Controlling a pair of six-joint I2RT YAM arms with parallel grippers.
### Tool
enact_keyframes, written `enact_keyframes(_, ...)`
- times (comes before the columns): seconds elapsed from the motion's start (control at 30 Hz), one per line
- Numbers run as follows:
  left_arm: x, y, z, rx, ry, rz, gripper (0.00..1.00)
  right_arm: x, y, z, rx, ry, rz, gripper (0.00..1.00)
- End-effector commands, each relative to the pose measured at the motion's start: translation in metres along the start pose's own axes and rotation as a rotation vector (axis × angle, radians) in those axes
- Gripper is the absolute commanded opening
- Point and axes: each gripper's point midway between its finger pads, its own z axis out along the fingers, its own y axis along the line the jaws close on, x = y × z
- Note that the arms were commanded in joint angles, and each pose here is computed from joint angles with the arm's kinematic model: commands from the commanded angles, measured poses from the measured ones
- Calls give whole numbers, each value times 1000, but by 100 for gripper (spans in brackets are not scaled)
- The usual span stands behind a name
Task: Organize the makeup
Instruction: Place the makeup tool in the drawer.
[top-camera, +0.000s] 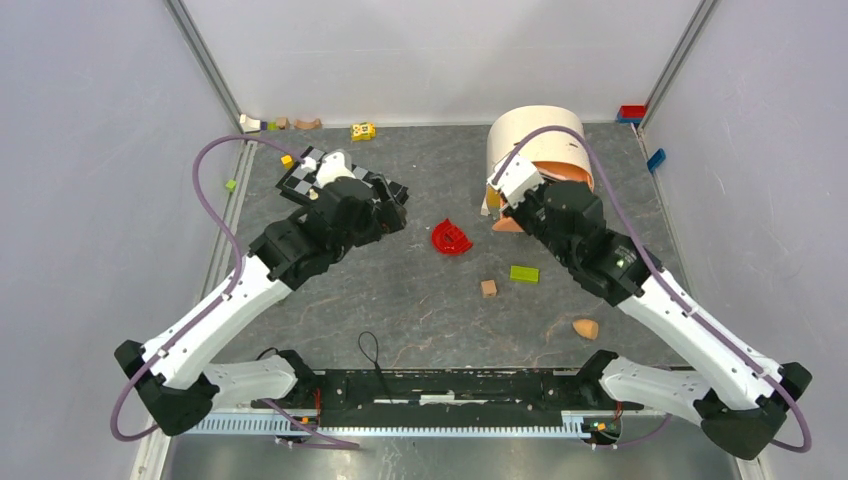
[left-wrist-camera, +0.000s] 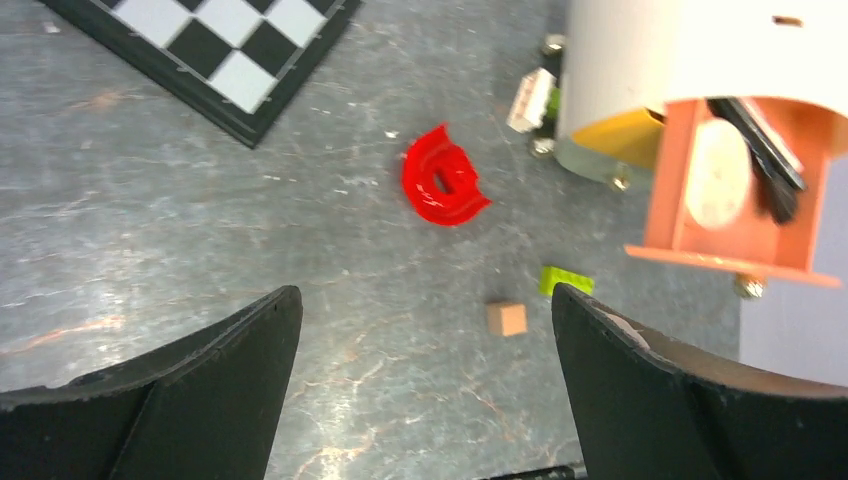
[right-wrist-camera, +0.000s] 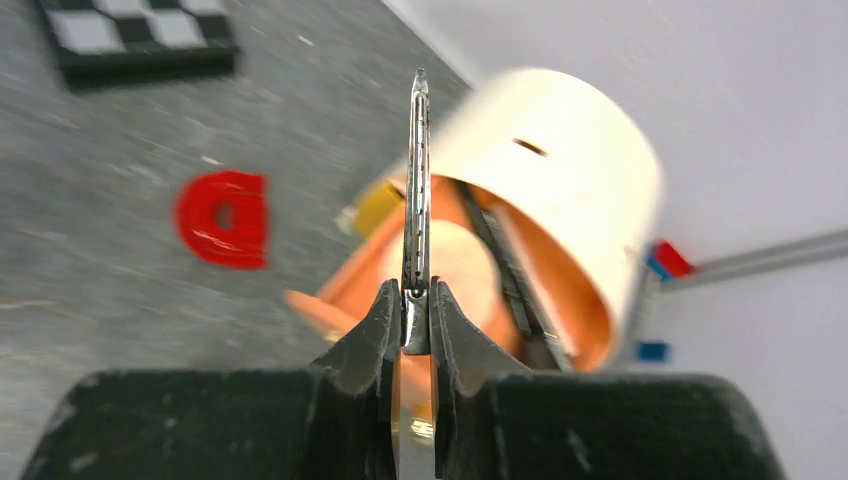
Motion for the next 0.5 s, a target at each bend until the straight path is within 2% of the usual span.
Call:
enact_keyframes(0.0, -6, 28, -1, -37, 40, 30, 100, 26, -54, -2, 55, 175, -276, 0)
enact_keyframes(0.17, -14, 44, -1, -80, 24, 59, 100, 52, -88, 3, 29, 303, -376, 0)
enact_keyframes(0.33, -17, 58, 4, -126, 33, 82, 100, 58, -90, 14, -81, 286, -441, 0)
enact_keyframes(0.47, -15, 64, 8, -139, 50, 78, 100, 74, -96, 21, -124, 340, -451, 0)
